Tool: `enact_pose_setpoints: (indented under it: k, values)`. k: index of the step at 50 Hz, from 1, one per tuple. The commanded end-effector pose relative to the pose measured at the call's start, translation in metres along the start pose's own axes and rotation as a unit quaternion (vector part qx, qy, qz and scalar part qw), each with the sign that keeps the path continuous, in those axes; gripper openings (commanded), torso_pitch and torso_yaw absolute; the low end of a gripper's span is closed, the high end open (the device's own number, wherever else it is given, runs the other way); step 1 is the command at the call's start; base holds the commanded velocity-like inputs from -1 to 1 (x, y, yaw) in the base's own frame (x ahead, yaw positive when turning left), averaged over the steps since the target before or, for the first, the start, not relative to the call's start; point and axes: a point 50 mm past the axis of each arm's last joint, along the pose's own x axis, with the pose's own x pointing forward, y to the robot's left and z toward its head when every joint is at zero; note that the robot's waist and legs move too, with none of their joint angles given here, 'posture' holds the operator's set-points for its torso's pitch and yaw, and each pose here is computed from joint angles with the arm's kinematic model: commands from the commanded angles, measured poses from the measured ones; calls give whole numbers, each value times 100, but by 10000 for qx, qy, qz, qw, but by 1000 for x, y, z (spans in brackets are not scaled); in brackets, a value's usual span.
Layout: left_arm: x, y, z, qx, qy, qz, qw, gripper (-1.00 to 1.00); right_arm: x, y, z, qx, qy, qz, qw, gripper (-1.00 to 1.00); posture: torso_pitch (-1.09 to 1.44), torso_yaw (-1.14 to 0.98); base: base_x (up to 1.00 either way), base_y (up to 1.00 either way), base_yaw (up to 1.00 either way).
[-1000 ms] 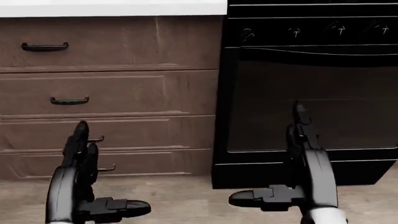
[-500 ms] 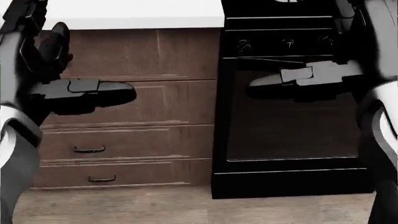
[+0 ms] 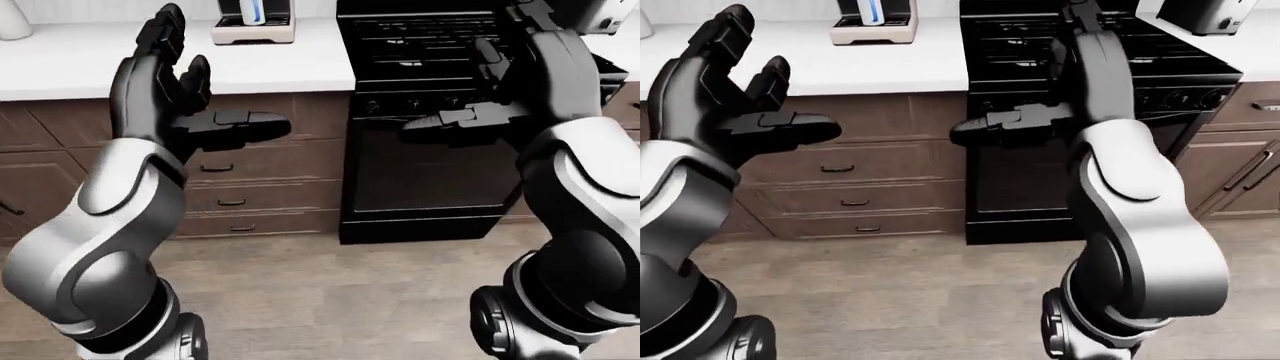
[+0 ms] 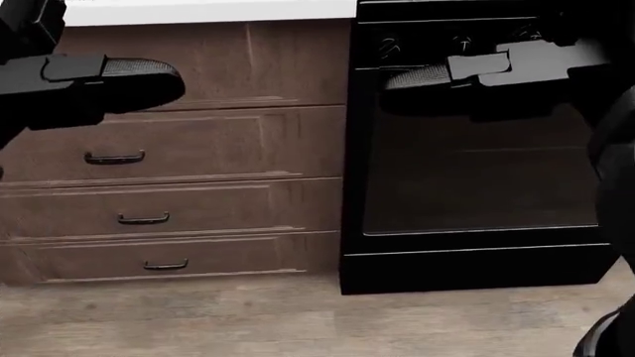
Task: Press the button on the coffee machine to serve coffee.
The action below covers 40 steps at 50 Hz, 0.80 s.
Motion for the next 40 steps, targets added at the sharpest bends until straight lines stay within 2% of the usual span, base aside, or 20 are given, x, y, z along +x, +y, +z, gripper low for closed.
enact_pose_setpoints:
  k: [1, 11, 14, 18, 24, 29, 34, 36, 39, 40]
  values:
    - [-2, -2, 11, -90, -327, -69, 9994, 100, 1, 0, 13, -4, -410, -7, 9992, 100, 0, 0, 0, 0, 0]
    - [-5, 1, 8, -116, -342, -49, 9993, 100, -1, 0, 15, 72, -452, 56, 9989, 100, 0, 0, 0, 0, 0]
    - [-2, -6, 13, -117, -365, -89, 9992, 100, -6, 0, 17, 144, -463, 81, 9988, 100, 0, 0, 2, 0, 0]
    - [-5, -5, 19, -84, -372, -69, 9992, 100, -3, -3, 38, -9, -508, 120, 9986, 100, 0, 0, 6, 0, 0]
    - [-7, 0, 32, 16, -419, 18, 9991, 100, 1, -9, 51, -20, -532, 67, 9986, 100, 0, 0, 6, 0, 0]
    - [-1, -1, 42, 13, -492, 65, 9988, 100, 2, -12, 54, -6, -558, 7, 9984, 100, 0, 0, 6, 0, 0]
    - [-2, -1, 37, -9, -472, 72, 9989, 100, 2, -11, 48, -30, -498, 35, 9987, 100, 0, 0, 7, 0, 0]
    - [-2, 3, 36, 23, -454, 164, 9988, 100, 3, -11, 43, -80, -413, 88, 9991, 100, 0, 0, 6, 0, 0]
    - [2, 5, 35, 26, -454, 208, 9987, 100, 6, -13, 44, -124, -367, 62, 9992, 100, 0, 0, 6, 0, 0]
    - [4, 5, 40, -13, -484, 249, 9985, 100, 7, -19, 49, -80, -381, -18, 9992, 100, 0, 0, 11, 0, 0]
